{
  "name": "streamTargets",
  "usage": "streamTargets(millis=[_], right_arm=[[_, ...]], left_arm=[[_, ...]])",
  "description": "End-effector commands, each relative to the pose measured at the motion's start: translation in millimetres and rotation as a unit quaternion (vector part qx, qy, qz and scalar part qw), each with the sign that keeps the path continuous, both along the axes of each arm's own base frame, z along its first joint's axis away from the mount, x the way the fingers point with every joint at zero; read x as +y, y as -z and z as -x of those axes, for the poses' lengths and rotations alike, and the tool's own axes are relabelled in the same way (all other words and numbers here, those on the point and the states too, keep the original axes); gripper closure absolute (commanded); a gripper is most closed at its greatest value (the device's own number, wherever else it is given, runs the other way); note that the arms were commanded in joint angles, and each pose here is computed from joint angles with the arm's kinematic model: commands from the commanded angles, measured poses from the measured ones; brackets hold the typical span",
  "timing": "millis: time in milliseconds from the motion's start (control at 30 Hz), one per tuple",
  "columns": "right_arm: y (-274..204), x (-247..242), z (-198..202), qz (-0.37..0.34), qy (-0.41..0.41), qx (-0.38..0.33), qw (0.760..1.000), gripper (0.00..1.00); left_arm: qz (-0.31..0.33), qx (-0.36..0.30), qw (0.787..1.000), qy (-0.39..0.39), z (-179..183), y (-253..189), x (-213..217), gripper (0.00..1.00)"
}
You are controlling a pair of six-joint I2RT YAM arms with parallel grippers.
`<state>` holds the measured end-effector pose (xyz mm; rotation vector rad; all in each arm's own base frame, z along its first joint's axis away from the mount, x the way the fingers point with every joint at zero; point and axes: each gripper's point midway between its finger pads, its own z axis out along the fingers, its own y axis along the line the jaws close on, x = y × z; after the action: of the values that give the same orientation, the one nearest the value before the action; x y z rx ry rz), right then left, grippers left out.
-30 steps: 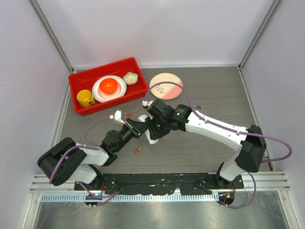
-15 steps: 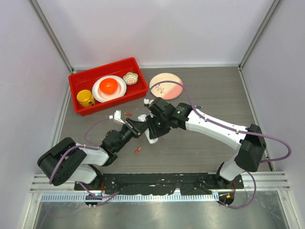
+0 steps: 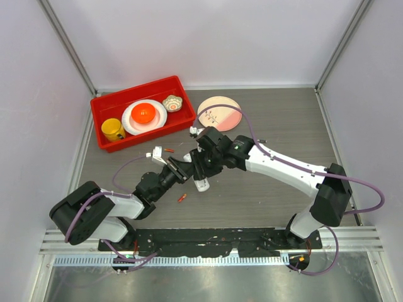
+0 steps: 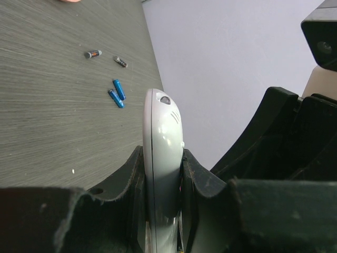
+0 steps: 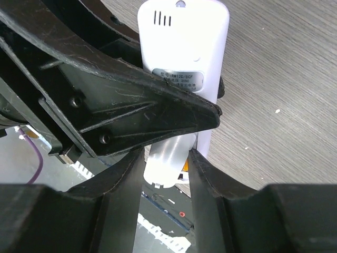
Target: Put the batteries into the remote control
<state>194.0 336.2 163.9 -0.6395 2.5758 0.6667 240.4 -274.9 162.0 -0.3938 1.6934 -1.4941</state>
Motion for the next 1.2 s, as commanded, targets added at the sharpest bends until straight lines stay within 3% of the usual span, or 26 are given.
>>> streamTargets(millis=[0,667,1167], right_arm=[[-15.6,17.8,-21.7,-0.047,0.013,-0.048,0.998,0.55],[-9.4,-0.6,-22.8,-0.013,0.016,-0.068,0.997,0.57],[-12.7,-9.8,-27.1,0.001,0.026,-0.085,0.996,0.52]], left_arm=[[0.124,-0.129,0.983,0.049,25.2,-94.7,-5.6,1.00],[0.148,-0.130,0.978,0.065,30.9,-108.7,-6.0,1.00],[0.149,-0.119,0.980,0.063,28.4,-104.9,-7.2,1.00]])
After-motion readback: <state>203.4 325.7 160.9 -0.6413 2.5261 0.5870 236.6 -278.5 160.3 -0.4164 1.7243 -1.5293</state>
